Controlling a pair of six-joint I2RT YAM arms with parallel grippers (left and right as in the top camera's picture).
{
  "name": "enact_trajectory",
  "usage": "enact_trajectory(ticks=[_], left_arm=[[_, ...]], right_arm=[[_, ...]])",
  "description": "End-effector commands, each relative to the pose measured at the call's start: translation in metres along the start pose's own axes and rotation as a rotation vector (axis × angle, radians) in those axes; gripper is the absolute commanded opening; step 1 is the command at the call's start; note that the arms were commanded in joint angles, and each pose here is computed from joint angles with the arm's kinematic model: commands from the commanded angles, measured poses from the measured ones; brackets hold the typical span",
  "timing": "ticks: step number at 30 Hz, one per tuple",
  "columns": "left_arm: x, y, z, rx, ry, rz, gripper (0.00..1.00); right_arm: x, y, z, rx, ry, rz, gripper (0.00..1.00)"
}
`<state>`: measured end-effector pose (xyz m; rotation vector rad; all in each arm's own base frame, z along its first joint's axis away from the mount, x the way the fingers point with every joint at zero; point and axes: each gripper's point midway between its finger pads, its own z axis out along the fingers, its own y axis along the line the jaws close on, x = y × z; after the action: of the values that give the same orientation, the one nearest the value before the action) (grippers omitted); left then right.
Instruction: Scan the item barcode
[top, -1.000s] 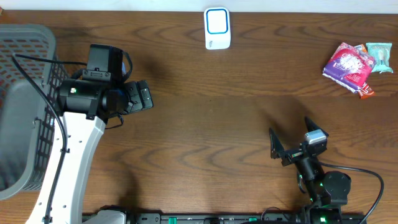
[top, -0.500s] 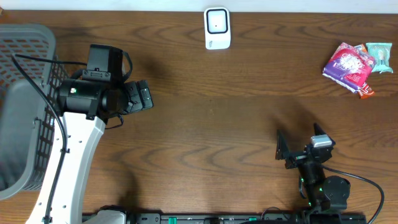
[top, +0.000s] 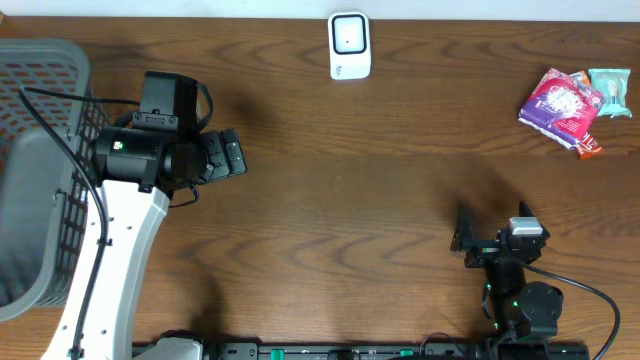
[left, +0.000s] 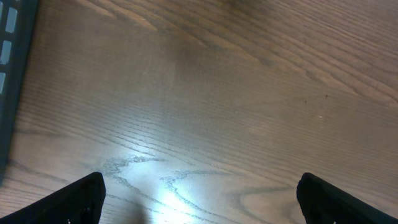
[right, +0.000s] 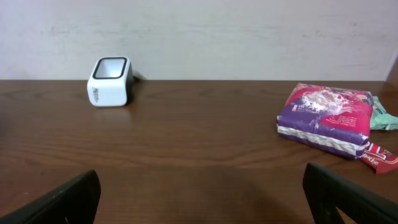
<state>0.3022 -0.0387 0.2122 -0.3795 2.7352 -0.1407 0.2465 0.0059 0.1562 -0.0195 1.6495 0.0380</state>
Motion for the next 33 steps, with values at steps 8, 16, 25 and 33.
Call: enact_trajectory(ticks=[8, 16, 25, 33], left_arm=[[-0.002, 0.002, -0.001, -0.009, -0.005, -0.001, 0.98], [-0.002, 0.002, -0.001, -0.009, -0.004, -0.001, 0.98], [-0.002, 0.002, -0.001, -0.010, -0.005, -0.001, 0.98], [-0.002, 0.002, -0.001, -0.009, -0.004, -0.001, 0.98]], right_arm=[[0.000, -0.003, -0.001, 0.024, -0.002, -0.017, 0.99], [0.000, 0.003, 0.000, 0.001, 0.000, -0.105, 0.99], [0.001, 0.003, 0.000, -0.003, 0.001, 0.040, 0.99], [0.001, 0.007, 0.000, -0.022, 0.002, 0.039, 0.99]])
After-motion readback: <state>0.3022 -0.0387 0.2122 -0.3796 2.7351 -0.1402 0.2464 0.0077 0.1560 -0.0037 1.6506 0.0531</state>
